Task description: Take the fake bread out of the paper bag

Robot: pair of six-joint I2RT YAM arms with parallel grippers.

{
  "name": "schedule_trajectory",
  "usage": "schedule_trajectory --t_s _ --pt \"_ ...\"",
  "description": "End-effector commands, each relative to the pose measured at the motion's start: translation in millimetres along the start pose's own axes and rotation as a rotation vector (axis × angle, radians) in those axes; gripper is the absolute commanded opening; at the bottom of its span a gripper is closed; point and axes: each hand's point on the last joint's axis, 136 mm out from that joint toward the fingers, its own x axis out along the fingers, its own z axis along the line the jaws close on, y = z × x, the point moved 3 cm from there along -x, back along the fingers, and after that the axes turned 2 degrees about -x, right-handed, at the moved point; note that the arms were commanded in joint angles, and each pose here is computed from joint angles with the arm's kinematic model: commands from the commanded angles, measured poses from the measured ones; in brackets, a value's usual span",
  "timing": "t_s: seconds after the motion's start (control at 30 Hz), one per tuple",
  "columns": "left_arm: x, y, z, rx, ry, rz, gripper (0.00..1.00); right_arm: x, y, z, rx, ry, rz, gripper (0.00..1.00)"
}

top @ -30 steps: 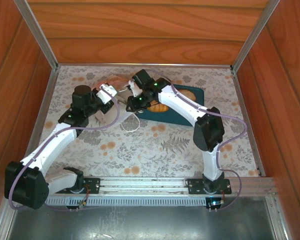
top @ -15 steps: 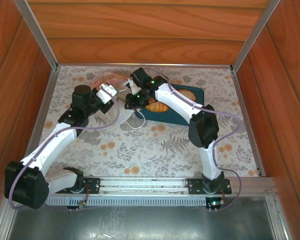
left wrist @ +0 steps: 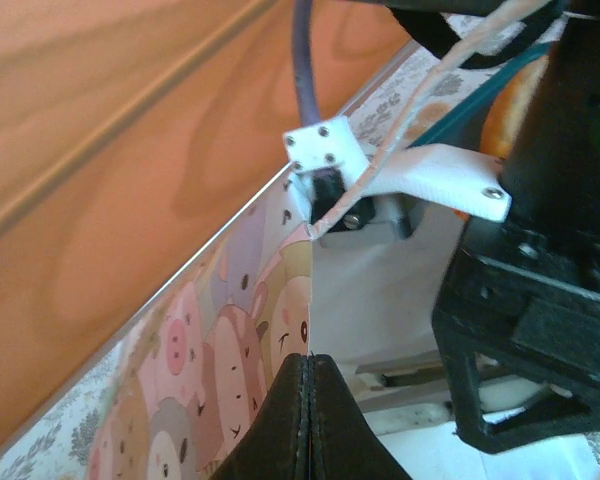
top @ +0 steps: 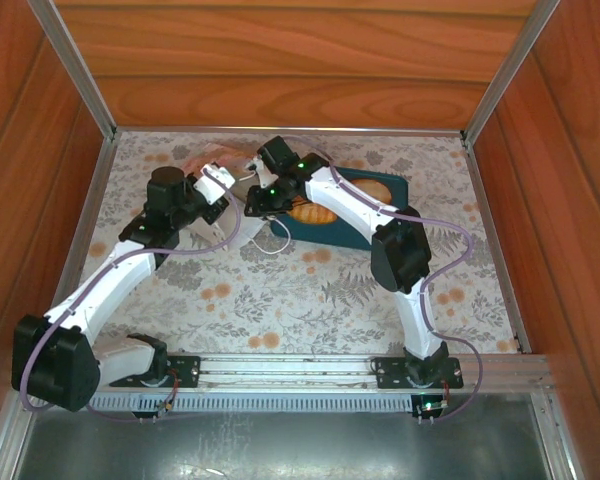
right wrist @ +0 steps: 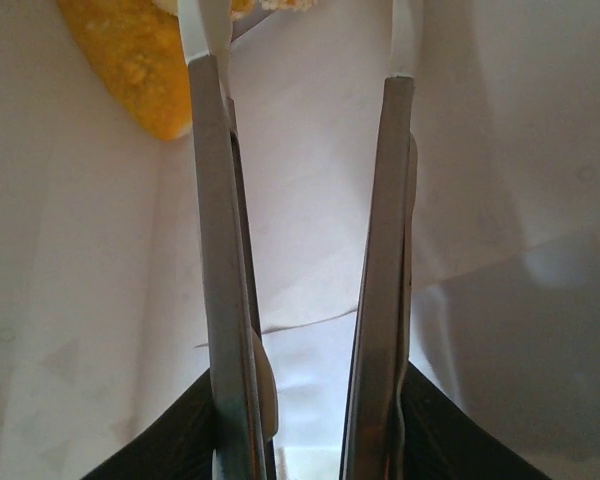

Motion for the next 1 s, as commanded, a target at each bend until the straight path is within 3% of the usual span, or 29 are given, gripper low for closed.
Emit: schedule_trajectory --t_s 0.0,0.5,0.97 --pt "5 -27 8 -0.018 -0.029 -0.056 0.0 -6 -5 -1 0.01 -0.015 -0.045 0.39" --pt "11 -36 19 -0.07 -0.102 -0.039 0.0 -12 -2 0 0.017 -0.038 -0.091 0.38" --pt "1 -38 3 -0.012 -0.024 -0.086 0.0 3 -13 -16 0.087 -0.042 -0.108 0.37"
